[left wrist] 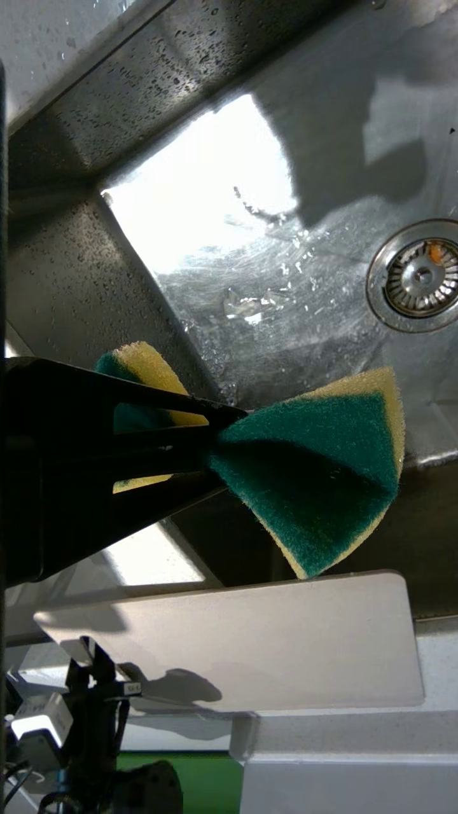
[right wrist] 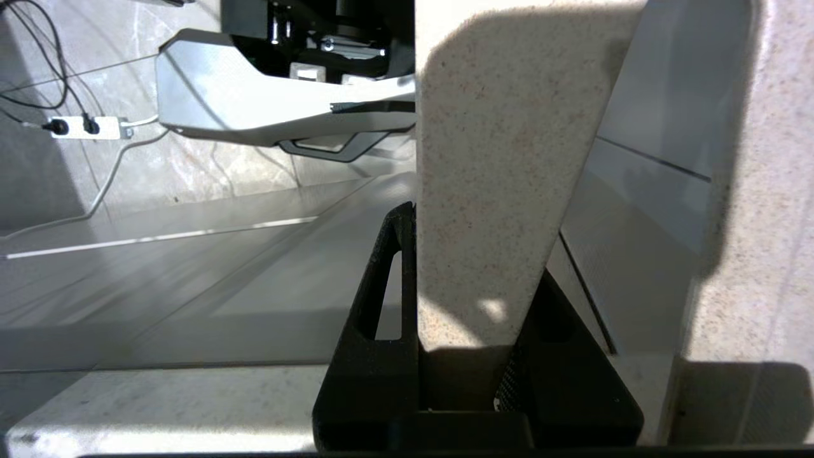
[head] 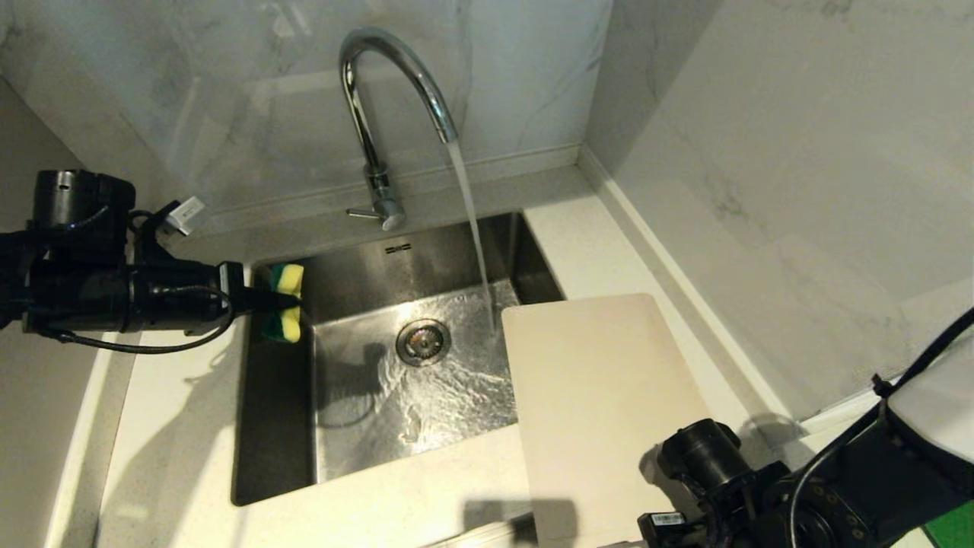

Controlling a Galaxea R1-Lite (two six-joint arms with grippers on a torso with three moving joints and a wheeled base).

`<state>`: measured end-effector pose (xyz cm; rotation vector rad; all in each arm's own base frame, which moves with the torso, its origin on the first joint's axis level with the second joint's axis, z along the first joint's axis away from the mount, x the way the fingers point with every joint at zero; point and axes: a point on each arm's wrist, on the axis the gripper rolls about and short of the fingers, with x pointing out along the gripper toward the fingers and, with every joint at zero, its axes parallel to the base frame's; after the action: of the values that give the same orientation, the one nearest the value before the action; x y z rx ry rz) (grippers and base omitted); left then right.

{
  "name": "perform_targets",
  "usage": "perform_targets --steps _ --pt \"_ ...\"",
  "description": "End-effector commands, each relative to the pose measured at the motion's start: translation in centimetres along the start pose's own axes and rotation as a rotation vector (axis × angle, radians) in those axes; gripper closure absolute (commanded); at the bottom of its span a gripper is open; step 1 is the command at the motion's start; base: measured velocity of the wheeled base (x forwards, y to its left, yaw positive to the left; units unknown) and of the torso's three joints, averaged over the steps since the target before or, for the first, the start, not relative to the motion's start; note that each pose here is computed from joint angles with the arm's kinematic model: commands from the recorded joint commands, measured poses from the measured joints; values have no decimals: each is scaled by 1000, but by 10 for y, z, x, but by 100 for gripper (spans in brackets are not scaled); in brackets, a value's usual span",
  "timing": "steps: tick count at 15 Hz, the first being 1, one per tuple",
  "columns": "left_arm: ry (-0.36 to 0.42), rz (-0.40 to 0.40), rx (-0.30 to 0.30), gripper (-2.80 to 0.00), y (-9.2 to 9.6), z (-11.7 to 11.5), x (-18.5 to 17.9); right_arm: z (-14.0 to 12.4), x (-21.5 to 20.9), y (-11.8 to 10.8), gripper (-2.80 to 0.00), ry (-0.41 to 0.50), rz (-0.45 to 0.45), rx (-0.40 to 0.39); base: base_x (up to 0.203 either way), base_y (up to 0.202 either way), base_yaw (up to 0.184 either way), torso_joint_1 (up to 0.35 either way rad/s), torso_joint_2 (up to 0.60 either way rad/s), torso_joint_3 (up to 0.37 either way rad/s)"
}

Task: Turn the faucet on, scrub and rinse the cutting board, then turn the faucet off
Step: Put down the cutting board

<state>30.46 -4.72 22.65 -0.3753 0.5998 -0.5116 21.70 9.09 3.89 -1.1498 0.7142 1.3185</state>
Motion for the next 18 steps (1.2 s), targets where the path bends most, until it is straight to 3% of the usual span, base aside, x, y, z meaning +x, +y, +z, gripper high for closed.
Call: perform_targets --steps 1,10,11,18 --pt "9 0 -5 0 3 0 6 -4 16 -4 0 5 24 -1 0 0 0 0 0 0" --pt "17 -1 -11 0 7 -1 14 -2 27 -20 0 -8 -4 -8 0 0 0 0 0 0" --pt "18 -2 -16 0 6 -1 13 -2 25 -20 -280 -8 -9 -10 0 0 0 0 0 0" --pt "-2 -11 -6 0 -2 0 2 6 5 -6 -280 -60 -31 -38 0 0 0 0 0 0"
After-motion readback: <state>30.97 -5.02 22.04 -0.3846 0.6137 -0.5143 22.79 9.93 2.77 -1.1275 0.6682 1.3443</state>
